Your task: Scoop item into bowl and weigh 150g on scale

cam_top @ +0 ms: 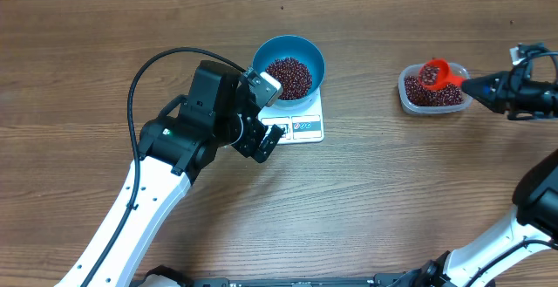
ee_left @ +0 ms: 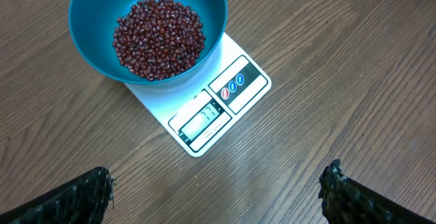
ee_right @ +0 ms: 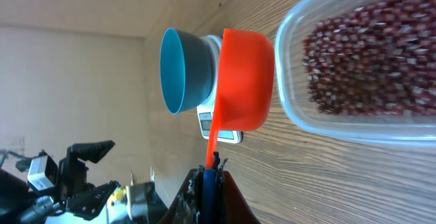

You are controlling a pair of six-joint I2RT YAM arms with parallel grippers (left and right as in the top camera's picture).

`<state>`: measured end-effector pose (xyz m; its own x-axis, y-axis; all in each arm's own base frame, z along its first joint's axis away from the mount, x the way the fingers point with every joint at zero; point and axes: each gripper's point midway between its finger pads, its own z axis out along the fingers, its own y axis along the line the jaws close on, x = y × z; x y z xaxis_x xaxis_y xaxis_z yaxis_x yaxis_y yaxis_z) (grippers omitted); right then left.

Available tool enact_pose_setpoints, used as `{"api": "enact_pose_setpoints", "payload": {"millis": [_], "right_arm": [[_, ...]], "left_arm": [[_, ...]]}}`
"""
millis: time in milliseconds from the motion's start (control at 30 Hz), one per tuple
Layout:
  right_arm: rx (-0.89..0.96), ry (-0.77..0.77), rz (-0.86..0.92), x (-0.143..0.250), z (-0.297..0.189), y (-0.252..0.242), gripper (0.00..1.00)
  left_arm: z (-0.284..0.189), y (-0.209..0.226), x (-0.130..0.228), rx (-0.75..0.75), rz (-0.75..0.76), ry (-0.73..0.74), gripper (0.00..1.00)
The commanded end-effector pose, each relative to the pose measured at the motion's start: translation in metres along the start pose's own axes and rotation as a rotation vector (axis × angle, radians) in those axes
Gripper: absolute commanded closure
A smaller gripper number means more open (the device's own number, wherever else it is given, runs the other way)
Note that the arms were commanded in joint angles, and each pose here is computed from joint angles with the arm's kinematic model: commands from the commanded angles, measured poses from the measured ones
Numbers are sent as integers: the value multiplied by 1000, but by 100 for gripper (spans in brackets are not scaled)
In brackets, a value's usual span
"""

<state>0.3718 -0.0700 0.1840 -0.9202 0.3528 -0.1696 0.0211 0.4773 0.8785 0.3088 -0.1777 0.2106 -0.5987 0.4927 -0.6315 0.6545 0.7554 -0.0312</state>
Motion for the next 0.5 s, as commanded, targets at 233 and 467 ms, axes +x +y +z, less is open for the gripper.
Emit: {"api": "enact_pose_setpoints", "payload": {"millis": [233, 467], "right_arm": [[-111, 161, -124, 15, 77, 55, 96], [-119, 245, -184, 21, 119, 91, 96]], "left_arm": [[-9, -1, -10, -5, -6, -32, 0], [-9, -1, -10, -5, -6, -32, 1]]}}
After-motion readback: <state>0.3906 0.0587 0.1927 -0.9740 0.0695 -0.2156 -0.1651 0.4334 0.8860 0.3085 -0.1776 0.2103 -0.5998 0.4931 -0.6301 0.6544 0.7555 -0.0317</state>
